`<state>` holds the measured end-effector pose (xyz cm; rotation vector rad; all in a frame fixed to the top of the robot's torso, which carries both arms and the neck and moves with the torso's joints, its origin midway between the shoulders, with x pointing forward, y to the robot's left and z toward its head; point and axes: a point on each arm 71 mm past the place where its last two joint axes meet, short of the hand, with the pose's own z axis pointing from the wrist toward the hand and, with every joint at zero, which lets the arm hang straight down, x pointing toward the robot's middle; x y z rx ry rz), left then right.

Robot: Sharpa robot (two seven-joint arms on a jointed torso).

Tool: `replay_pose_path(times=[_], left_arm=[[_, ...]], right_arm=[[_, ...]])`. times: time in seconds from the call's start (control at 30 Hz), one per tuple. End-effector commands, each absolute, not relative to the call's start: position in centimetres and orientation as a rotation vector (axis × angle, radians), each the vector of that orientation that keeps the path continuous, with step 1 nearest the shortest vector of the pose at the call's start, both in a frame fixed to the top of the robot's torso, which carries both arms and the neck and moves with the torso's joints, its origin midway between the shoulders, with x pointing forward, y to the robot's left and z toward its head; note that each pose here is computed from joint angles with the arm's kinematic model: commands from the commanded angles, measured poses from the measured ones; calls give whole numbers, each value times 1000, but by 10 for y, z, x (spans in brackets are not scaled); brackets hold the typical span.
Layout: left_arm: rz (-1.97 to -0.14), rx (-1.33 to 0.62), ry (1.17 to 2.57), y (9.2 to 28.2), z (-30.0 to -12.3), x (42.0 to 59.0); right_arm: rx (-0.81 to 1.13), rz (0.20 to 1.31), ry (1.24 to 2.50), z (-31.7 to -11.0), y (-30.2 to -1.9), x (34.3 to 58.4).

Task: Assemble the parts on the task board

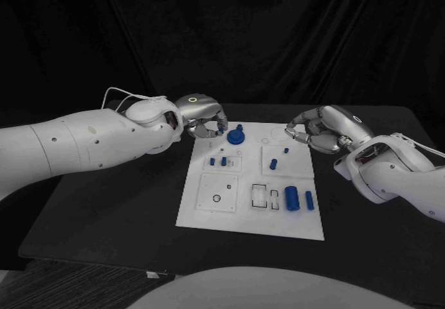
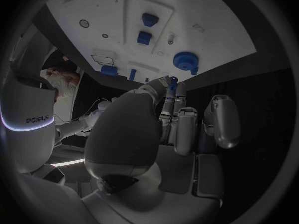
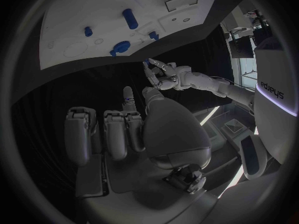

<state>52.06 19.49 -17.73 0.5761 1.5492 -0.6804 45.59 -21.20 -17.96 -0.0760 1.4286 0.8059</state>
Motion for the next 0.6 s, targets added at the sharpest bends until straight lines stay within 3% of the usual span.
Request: replay_pose_path(times=[0.03, 0.6], left_arm=[[-682, 593, 1574, 199, -179, 521], [-686, 579, 1635, 199, -212, 518]], right_arm=[[-72, 797, 1442, -183, -212, 455], [-68, 794, 1453, -185, -213, 454]])
